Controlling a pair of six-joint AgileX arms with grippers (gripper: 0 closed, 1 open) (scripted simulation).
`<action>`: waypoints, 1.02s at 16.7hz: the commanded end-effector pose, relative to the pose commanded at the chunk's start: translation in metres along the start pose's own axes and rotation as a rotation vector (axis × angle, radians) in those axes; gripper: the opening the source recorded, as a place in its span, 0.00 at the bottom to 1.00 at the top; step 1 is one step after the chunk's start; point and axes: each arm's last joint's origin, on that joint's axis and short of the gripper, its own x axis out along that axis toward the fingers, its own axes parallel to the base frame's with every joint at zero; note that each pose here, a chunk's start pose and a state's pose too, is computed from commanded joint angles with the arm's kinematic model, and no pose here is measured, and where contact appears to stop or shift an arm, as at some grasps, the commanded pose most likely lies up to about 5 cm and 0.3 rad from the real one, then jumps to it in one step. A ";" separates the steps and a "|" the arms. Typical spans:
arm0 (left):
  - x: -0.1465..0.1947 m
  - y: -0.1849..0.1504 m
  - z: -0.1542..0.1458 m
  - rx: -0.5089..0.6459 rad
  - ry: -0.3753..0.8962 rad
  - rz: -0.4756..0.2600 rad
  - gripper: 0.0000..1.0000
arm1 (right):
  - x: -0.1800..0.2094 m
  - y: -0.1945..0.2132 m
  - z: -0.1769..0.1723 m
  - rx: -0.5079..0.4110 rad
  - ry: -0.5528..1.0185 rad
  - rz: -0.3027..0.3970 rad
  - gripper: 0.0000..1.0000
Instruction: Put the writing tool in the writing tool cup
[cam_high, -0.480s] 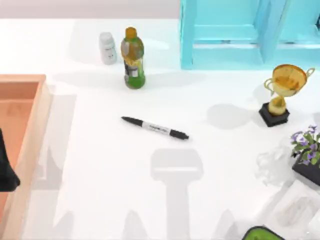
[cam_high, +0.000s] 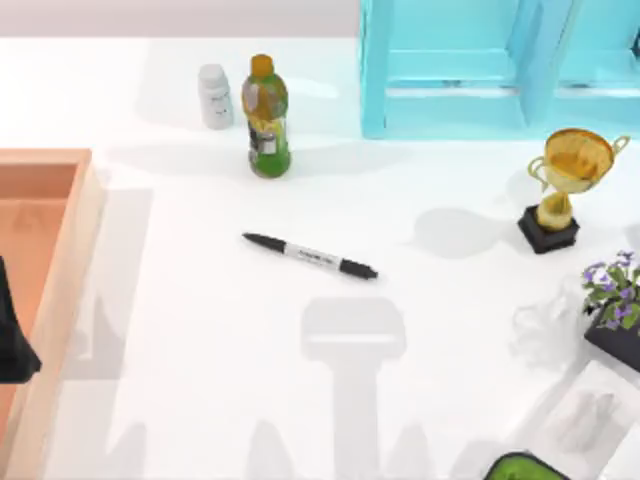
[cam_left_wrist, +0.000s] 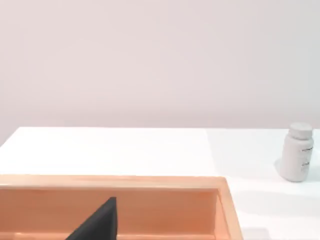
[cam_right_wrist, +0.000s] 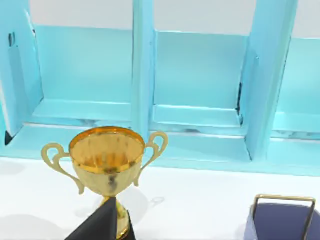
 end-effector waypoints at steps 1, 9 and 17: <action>0.000 0.000 0.000 0.000 0.000 0.000 1.00 | 0.002 0.002 0.013 -0.014 0.038 0.016 1.00; 0.000 0.000 0.000 0.000 0.000 0.000 1.00 | 0.079 0.046 0.130 -0.230 0.437 0.214 1.00; 0.000 0.000 0.000 0.000 0.000 0.000 1.00 | 0.216 0.181 0.147 -0.599 0.849 0.471 1.00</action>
